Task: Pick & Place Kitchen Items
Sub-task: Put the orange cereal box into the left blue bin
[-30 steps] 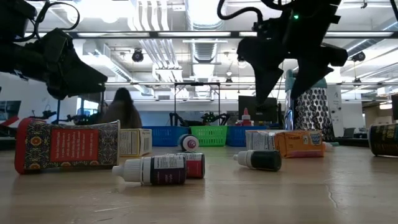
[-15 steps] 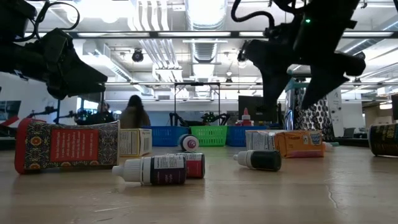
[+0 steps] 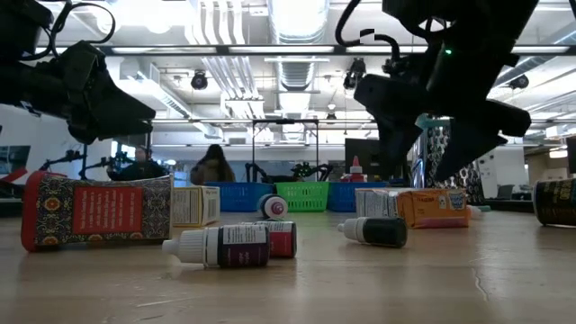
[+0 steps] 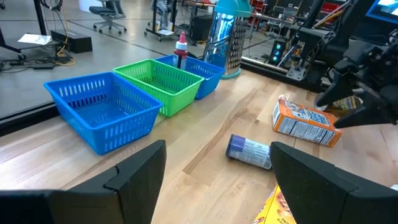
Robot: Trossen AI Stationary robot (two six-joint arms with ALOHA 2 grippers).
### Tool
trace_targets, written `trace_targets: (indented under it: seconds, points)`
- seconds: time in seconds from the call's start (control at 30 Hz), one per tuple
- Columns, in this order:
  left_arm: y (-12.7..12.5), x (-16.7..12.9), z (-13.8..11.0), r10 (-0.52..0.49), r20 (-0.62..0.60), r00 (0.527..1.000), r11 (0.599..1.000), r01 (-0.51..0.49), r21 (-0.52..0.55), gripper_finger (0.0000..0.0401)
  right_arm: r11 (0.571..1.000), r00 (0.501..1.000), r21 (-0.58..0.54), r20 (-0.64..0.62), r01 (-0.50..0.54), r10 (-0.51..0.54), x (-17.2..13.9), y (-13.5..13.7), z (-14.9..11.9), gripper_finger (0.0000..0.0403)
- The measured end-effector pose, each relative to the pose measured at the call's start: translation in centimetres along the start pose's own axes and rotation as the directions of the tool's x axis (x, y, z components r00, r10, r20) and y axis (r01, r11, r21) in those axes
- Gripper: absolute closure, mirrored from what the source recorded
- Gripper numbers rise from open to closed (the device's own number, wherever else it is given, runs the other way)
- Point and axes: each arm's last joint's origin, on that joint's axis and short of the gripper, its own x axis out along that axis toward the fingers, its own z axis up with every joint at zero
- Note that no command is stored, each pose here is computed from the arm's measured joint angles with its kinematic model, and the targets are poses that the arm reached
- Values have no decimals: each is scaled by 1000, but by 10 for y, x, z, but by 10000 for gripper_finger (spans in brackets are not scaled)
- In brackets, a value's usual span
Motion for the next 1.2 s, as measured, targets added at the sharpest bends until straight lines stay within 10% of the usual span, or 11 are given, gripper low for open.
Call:
trace_targets:
  seconds: [1.2]
  points:
    - [0, 0, 0, 0, 0, 1000, 1000, 0, 0, 107, 1000, 999, 3, 53, -10, 10, 2, -6, -6, 3]
